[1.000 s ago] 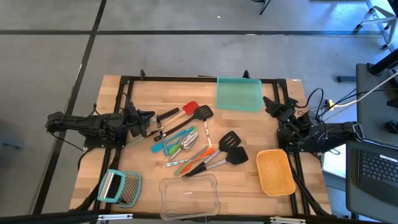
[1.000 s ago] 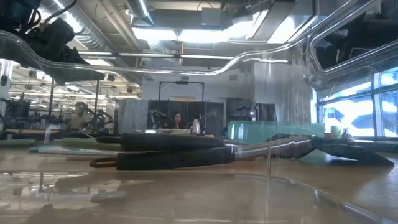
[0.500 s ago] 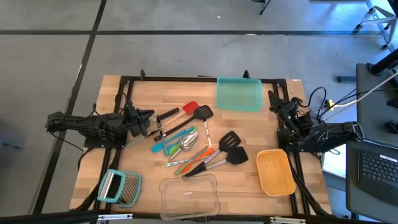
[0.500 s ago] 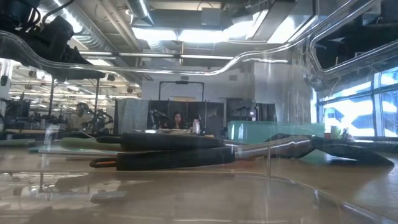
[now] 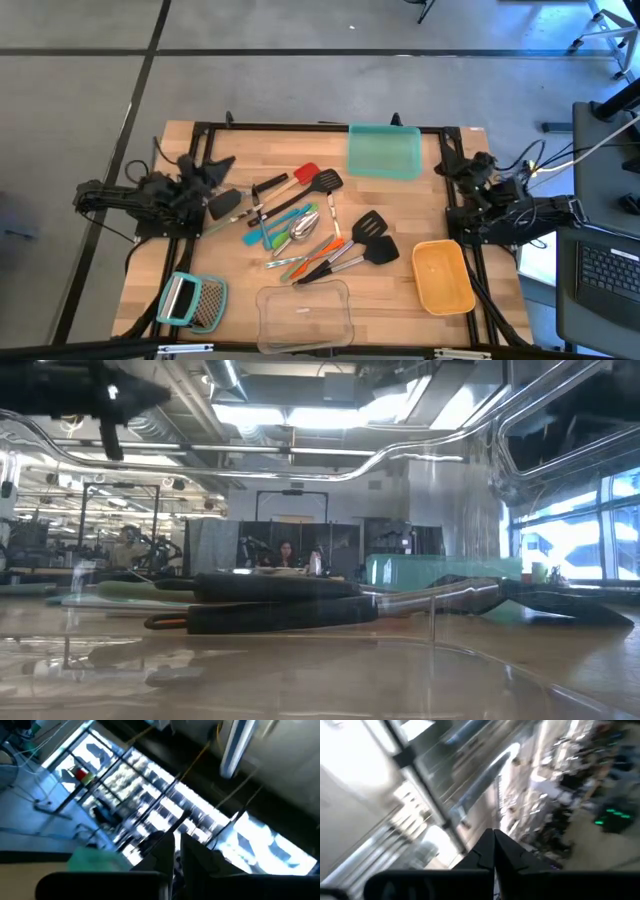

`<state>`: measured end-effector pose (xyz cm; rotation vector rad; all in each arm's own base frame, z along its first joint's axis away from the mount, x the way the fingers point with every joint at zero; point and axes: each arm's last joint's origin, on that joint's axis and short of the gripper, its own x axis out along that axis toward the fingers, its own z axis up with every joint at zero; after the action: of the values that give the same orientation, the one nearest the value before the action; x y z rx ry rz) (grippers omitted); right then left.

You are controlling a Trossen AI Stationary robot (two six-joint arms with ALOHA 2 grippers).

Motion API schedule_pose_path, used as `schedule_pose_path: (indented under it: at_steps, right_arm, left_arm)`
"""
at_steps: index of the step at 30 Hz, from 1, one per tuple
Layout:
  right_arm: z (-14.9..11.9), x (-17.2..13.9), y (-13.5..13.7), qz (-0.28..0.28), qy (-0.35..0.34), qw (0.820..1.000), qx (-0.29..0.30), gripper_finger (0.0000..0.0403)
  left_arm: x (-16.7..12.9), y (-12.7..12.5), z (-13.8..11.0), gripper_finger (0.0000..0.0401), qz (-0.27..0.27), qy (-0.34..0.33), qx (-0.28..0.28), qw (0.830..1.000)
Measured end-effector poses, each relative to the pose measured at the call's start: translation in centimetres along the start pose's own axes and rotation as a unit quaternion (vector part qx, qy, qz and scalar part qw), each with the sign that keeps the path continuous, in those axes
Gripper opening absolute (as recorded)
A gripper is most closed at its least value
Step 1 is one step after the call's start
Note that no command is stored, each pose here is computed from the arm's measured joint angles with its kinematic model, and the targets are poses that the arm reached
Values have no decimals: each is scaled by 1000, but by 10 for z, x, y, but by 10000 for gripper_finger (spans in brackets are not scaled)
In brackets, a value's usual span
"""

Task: Pick & Place Kitchen Items
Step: Put the black spatula into the green bin

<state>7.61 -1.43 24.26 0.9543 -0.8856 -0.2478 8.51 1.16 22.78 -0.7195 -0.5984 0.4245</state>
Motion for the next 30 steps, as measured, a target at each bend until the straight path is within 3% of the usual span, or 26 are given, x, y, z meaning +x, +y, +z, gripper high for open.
schedule_pose_path:
  at_steps: [2,4,8,11,17,22,27,30]
  right_arm:
    - [3,6,11,29,15,999,-10,2]
    - [7,13,24,58,30,998,-25,2]
    - [9,32,51,108,70,989,-67,2]
    - [5,50,67,116,101,981,-115,2]
    - [-14,87,80,49,170,961,-214,5]
    - [-23,113,86,-4,198,950,-243,25]
    - [-27,130,91,-30,232,934,-271,69]
    - [-30,135,90,-60,262,919,-287,108]
  left_arm:
    - [0,-3,7,24,-7,-38,-63,997]
    - [0,-5,10,24,-7,-53,-87,995]
    - [3,-8,8,24,-25,-33,-83,996]
    - [9,-11,4,24,-20,-14,-72,997]
    - [28,-29,6,24,-5,5,-45,999]
    - [54,-61,26,24,-20,-11,9,1000]
    - [81,-91,45,24,-54,0,112,992]
    - [94,-99,48,24,-46,33,144,988]
